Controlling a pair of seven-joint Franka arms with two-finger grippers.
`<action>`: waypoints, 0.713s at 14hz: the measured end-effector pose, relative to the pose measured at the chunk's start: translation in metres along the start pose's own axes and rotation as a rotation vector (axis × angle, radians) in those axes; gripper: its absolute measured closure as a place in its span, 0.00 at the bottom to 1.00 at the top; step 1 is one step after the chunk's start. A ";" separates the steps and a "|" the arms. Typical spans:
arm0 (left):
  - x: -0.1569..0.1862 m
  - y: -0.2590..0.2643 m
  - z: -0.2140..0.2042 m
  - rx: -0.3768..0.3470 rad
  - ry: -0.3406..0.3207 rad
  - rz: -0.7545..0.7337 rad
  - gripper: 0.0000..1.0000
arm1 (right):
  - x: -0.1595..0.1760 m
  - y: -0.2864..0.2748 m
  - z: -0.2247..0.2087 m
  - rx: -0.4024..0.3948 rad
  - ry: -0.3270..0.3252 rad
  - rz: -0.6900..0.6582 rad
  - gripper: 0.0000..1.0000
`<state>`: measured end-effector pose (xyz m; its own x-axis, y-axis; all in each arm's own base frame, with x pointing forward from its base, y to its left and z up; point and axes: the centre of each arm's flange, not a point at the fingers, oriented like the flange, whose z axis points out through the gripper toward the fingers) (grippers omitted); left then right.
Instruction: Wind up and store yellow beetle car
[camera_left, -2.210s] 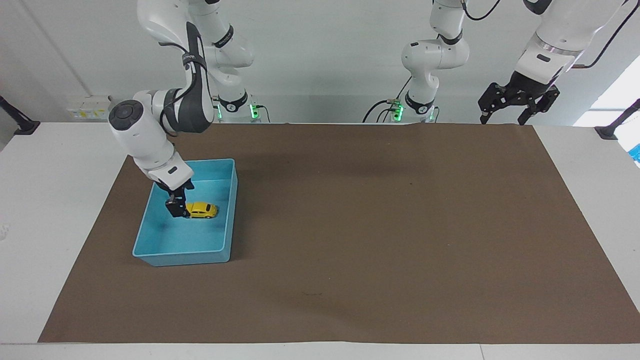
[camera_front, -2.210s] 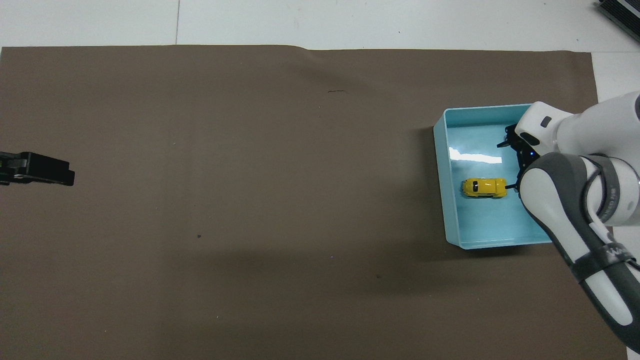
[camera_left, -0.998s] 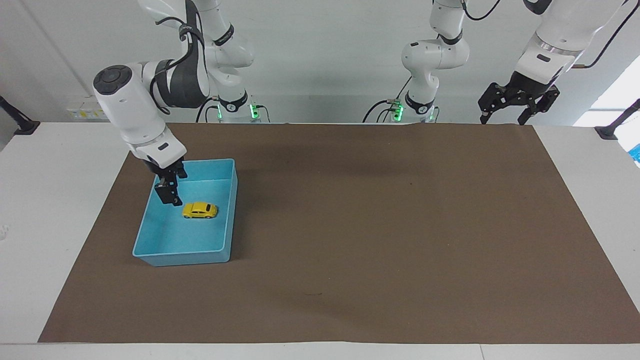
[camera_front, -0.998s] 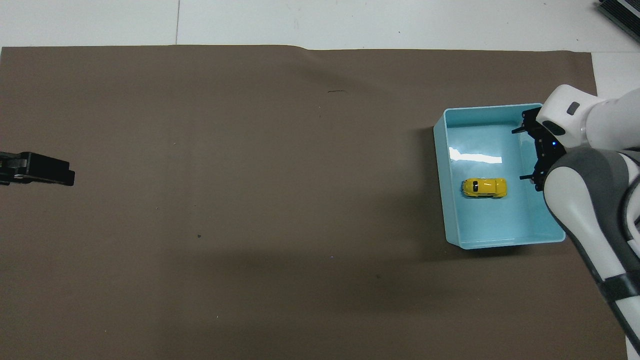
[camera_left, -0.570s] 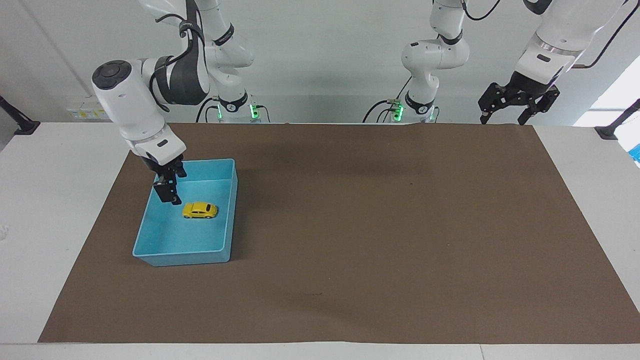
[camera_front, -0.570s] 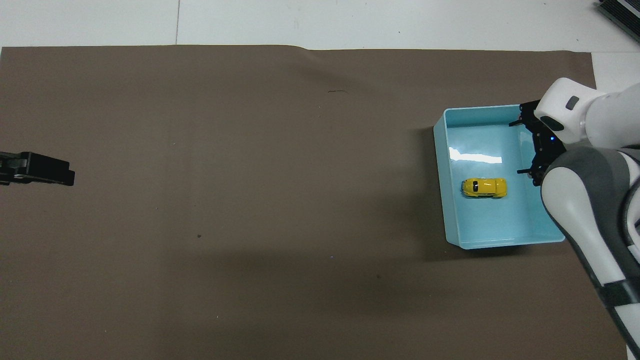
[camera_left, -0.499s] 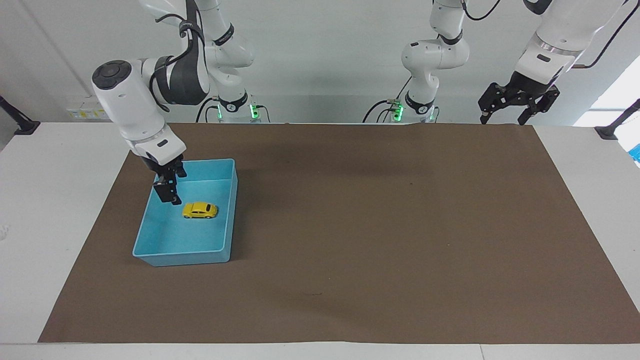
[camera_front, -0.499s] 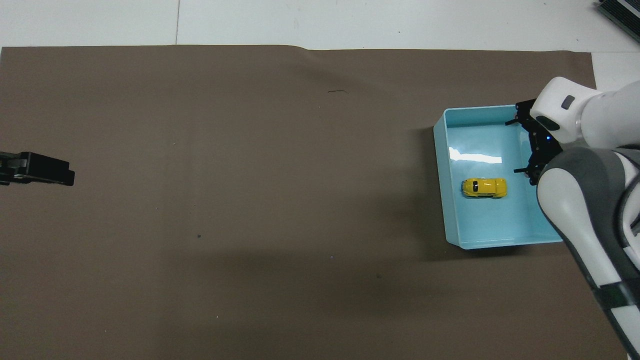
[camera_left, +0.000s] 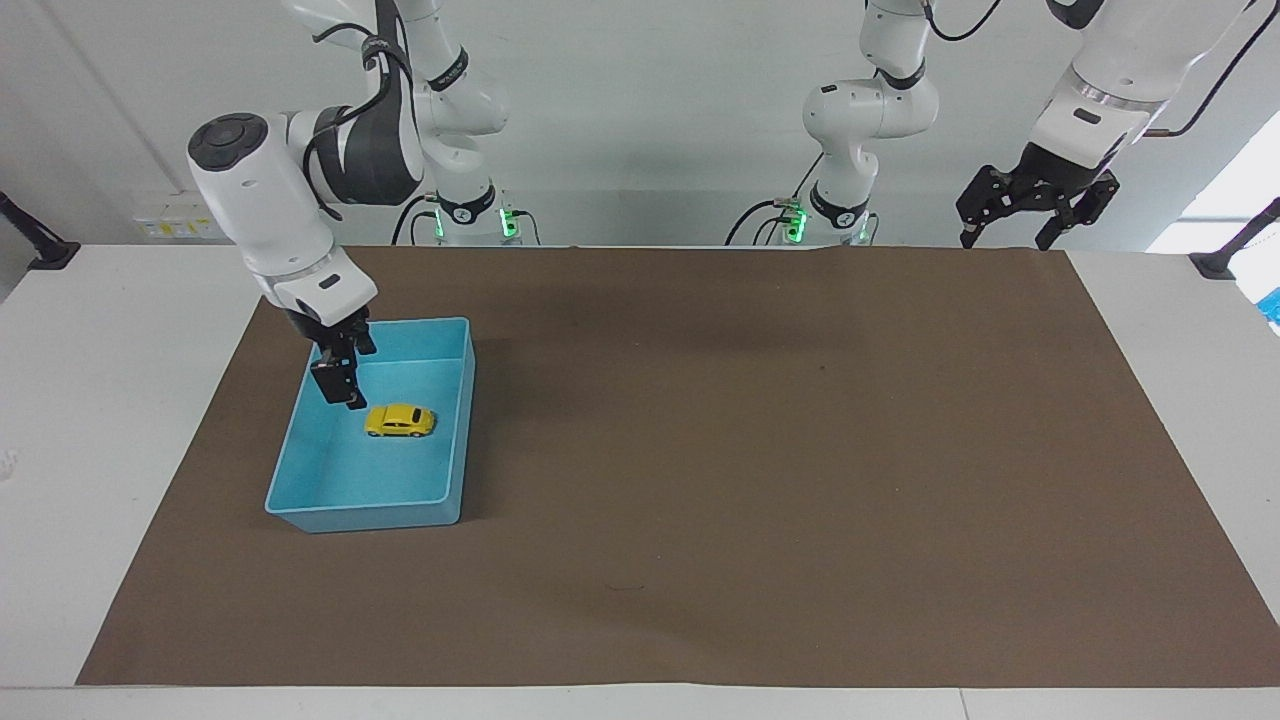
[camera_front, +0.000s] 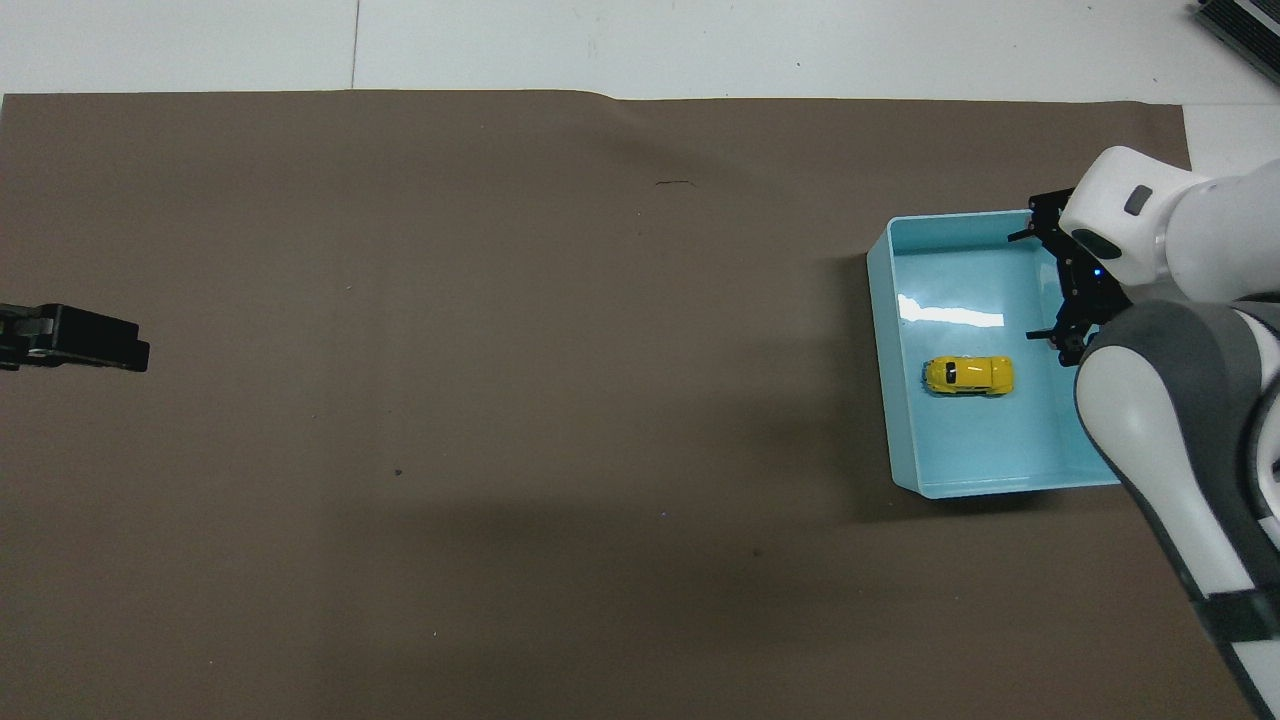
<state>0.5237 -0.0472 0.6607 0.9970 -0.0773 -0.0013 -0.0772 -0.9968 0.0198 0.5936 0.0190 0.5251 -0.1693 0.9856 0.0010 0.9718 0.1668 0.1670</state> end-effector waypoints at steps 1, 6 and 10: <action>0.000 0.000 0.000 0.000 0.000 0.000 0.00 | -0.001 -0.002 -0.010 -0.014 -0.004 0.003 0.00; 0.000 0.000 0.000 0.000 0.000 0.000 0.00 | -0.014 -0.013 -0.036 -0.026 -0.011 0.122 0.00; 0.000 0.000 0.000 0.000 0.000 0.000 0.00 | -0.025 -0.025 -0.057 -0.022 -0.012 0.324 0.00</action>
<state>0.5237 -0.0472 0.6608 0.9970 -0.0773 -0.0011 -0.0772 -0.9968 0.0198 0.5645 -0.0114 0.5768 0.1502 0.9876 0.0457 0.9709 -0.1561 0.1817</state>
